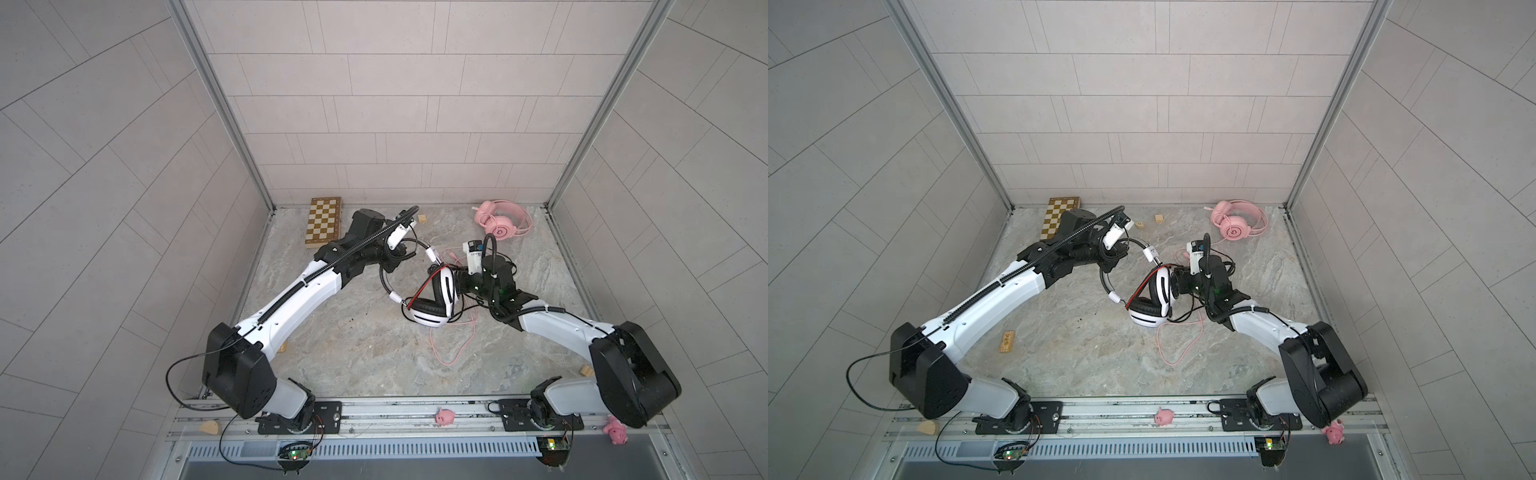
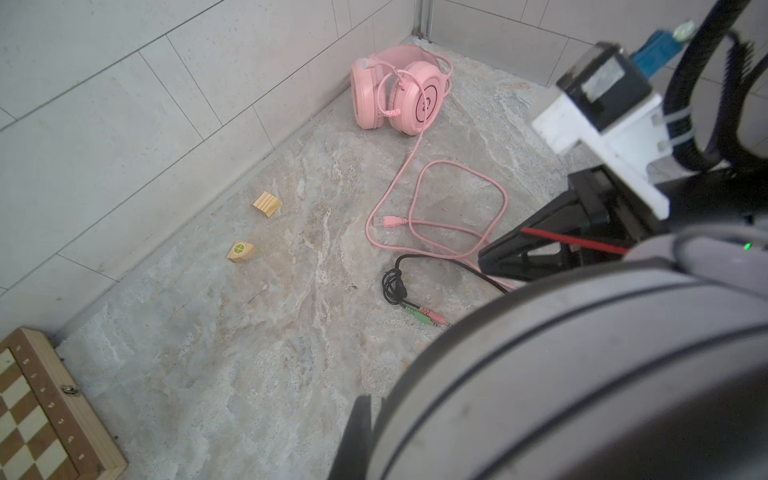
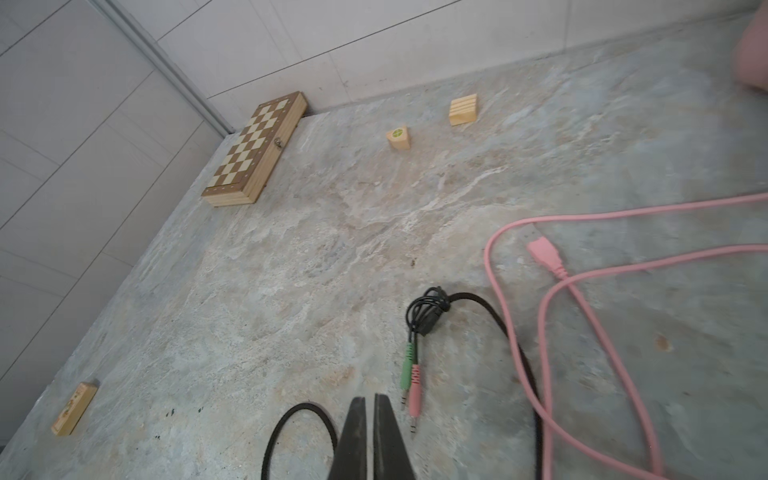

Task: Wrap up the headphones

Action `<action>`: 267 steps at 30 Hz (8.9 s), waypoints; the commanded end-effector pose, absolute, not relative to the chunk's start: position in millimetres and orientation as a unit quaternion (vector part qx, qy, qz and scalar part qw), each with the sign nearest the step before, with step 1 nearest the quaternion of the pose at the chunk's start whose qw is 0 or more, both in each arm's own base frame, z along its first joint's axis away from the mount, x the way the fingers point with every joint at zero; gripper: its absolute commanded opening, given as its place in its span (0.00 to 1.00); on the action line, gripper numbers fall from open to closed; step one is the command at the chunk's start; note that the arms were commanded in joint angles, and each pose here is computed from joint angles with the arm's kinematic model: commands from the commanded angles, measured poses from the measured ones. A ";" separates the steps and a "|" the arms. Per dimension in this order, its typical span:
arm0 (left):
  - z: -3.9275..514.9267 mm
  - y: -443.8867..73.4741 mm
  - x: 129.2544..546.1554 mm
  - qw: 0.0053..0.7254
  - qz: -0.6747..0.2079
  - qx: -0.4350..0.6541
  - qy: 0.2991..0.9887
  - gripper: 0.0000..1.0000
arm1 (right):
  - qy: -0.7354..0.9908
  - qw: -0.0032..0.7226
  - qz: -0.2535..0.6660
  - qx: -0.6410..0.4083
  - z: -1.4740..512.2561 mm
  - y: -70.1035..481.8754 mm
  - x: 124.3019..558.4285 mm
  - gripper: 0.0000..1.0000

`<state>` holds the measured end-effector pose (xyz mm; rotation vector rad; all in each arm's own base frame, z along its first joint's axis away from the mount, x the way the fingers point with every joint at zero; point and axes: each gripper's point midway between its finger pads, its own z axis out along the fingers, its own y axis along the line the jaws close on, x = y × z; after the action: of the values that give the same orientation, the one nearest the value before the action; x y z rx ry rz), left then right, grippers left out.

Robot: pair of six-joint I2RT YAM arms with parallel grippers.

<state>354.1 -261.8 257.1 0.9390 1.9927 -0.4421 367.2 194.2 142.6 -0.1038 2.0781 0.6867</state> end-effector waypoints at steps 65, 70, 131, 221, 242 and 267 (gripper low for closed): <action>280.1 4.9 425.6 0.571 0.129 -0.268 0.765 0.00 | 0.805 0.428 0.300 -0.280 127.5 342.8 288.9 0.01; 293.2 -40.4 429.2 0.537 0.297 -0.098 0.783 0.00 | 0.803 0.468 0.260 -0.263 139.3 320.8 294.7 0.00; 273.8 -256.6 334.5 0.474 0.114 0.482 0.728 0.00 | 0.804 0.546 0.205 -0.118 290.0 173.7 393.4 0.11; 361.8 15.7 413.4 0.681 -0.106 -0.206 0.694 0.00 | 0.919 0.241 0.272 -0.157 39.7 266.3 292.1 0.05; 328.8 110.9 384.6 0.618 0.155 -0.350 0.686 0.00 | 0.865 0.374 0.257 -0.214 184.2 258.0 261.3 0.05; 261.8 -35.5 451.5 0.570 0.165 -0.047 0.803 0.00 | 0.743 0.599 0.266 -0.136 392.5 214.5 318.3 0.08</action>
<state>435.0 -11.2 227.0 -0.1890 1.9884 0.4407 310.9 223.2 351.6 -0.3509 1.8326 0.6043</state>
